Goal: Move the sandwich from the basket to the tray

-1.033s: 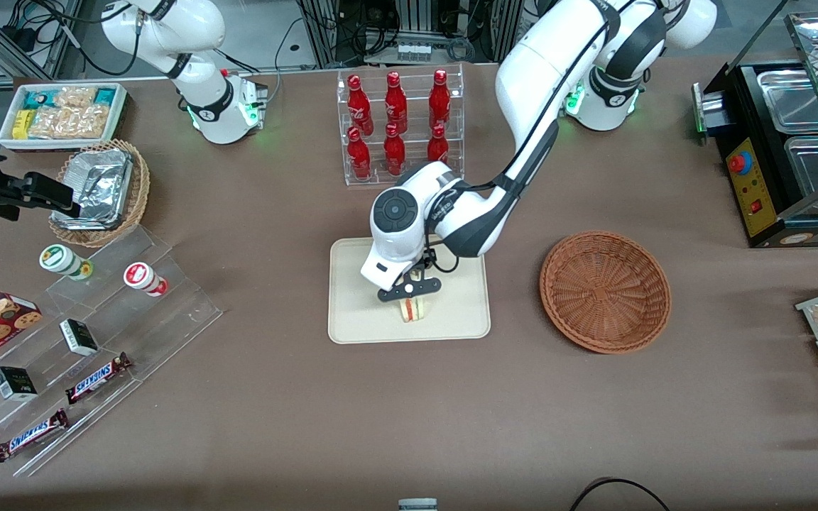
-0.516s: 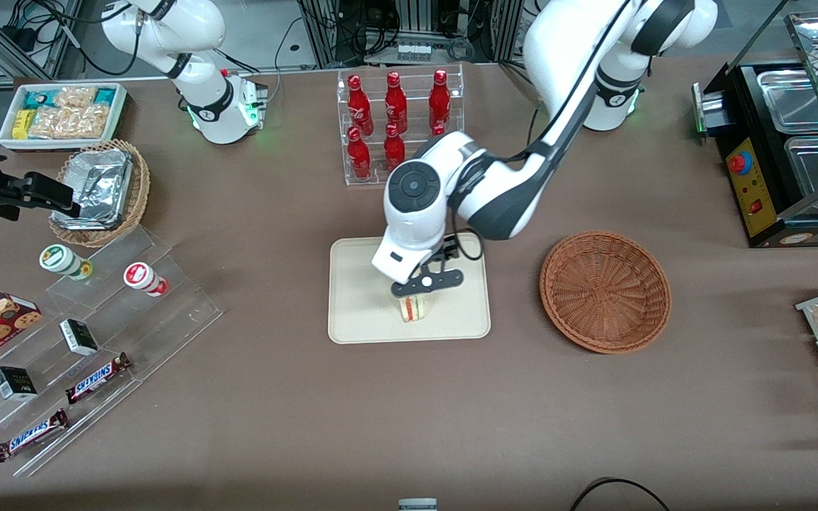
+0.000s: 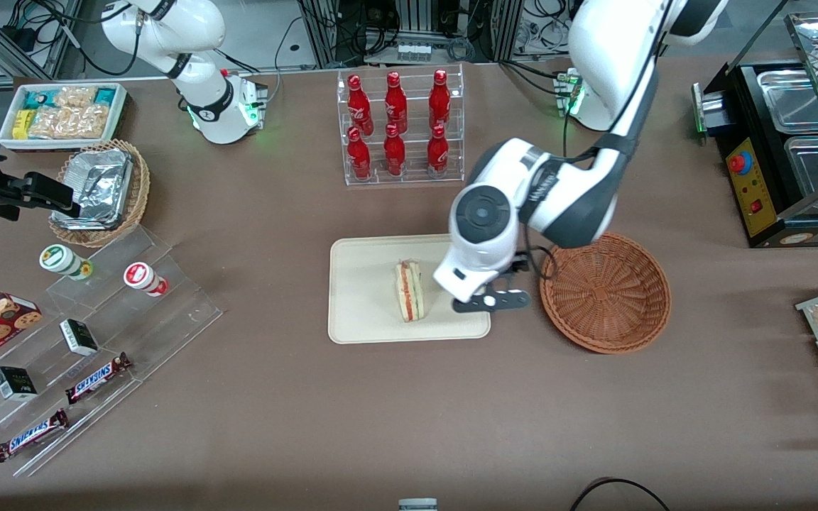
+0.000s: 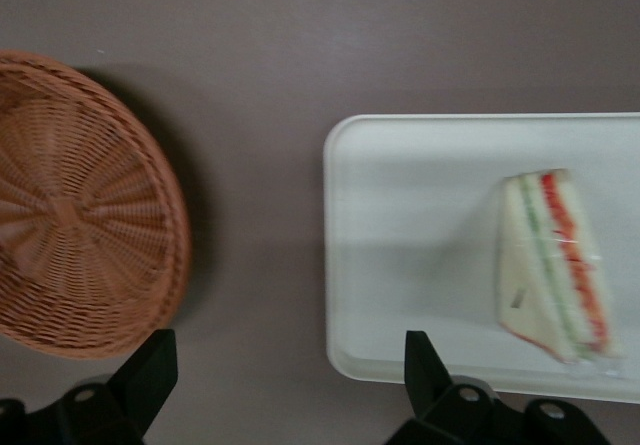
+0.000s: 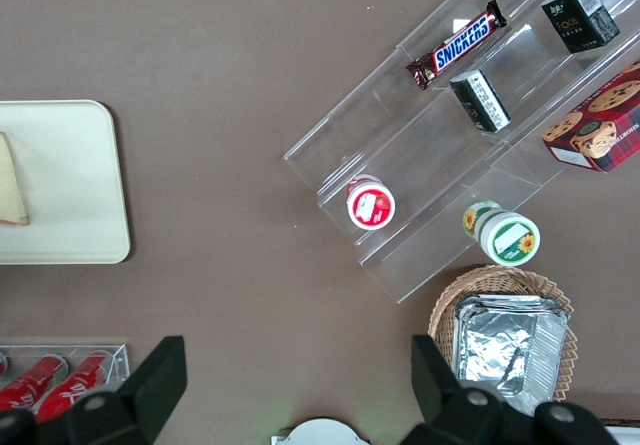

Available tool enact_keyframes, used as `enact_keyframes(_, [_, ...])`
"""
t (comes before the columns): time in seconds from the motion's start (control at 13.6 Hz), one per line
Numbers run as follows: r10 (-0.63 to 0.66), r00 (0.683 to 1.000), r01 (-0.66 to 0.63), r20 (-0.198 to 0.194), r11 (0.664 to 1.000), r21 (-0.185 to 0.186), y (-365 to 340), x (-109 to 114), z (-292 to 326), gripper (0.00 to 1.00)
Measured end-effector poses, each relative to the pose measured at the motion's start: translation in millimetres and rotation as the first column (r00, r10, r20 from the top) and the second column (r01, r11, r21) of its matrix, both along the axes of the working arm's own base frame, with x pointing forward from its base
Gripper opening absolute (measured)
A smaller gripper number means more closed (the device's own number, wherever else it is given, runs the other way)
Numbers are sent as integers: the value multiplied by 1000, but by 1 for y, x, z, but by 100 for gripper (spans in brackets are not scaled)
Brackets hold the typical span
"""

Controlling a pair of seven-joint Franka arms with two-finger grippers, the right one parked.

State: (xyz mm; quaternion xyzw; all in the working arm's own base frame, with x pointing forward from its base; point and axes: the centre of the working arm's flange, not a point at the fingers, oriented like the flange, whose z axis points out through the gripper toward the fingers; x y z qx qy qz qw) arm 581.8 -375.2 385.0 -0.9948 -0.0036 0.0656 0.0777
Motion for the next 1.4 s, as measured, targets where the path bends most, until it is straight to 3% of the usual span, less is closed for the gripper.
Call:
enact_keyframes(0.15, [-42, 999, 42, -4, 999, 4, 45, 8, -1, 100])
enact_keyframes(0.52, [-112, 994, 112, 1, 992, -58, 154, 13, 33, 100])
enact_keyframes(0.74, [-119, 993, 120, 11, 989, -81, 172, 1, 66, 100])
enact_keyframes(1.03, [-126, 992, 125, -3, 984, -130, 215, -6, 103, 100])
enact_keyframes(1.4, [-150, 988, 151, 18, 974, -167, 270, -24, 160, 100])
